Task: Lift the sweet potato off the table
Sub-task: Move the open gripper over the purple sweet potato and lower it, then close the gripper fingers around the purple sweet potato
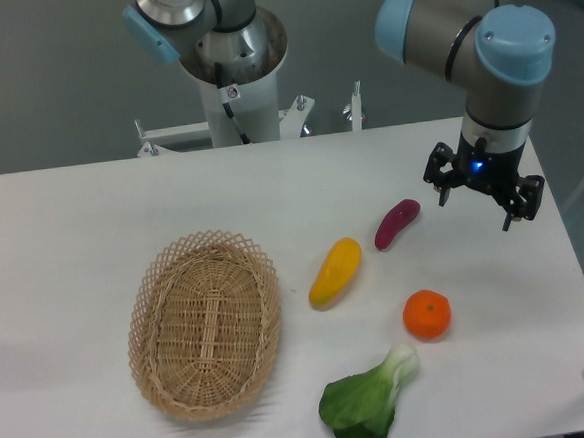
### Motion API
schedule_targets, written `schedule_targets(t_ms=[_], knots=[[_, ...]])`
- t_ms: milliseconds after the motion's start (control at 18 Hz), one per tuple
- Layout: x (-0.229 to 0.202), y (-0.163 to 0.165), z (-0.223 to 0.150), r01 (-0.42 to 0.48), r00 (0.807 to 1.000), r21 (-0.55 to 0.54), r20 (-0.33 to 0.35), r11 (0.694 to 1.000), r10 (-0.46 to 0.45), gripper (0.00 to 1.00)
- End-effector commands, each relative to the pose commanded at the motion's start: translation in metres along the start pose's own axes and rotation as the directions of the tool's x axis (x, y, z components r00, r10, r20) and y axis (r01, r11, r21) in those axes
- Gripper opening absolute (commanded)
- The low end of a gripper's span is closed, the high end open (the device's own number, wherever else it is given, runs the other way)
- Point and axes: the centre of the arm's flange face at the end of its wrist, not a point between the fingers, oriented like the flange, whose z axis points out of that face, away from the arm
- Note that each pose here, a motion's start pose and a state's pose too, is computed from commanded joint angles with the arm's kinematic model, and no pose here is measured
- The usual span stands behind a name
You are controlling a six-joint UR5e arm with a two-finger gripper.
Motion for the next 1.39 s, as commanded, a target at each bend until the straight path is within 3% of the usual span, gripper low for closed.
schedule_targets(t_ms=[556, 833, 1056, 1222, 1389], knots=[[0.029, 0.007, 0.037, 0.008, 0.997, 0.008, -0.081, 1.000, -0.007, 1.00], [0.054, 0.013, 0.079, -0.001, 1.000, 0.019, 0.009, 1.000, 0.001, 1.00], [0.070, 0.018, 0.105, -0.009, 1.000, 0.010, -0.023, 1.000, 0.010, 1.00], [0.078, 0.021, 0.118, -0.048, 0.998, -0.005, -0.047, 0.999, 0.048, 1.00], [0.092, 0.032, 0.130, -0.145, 0.987, -0.078, -0.080, 0.986, 0.139, 1.00]])
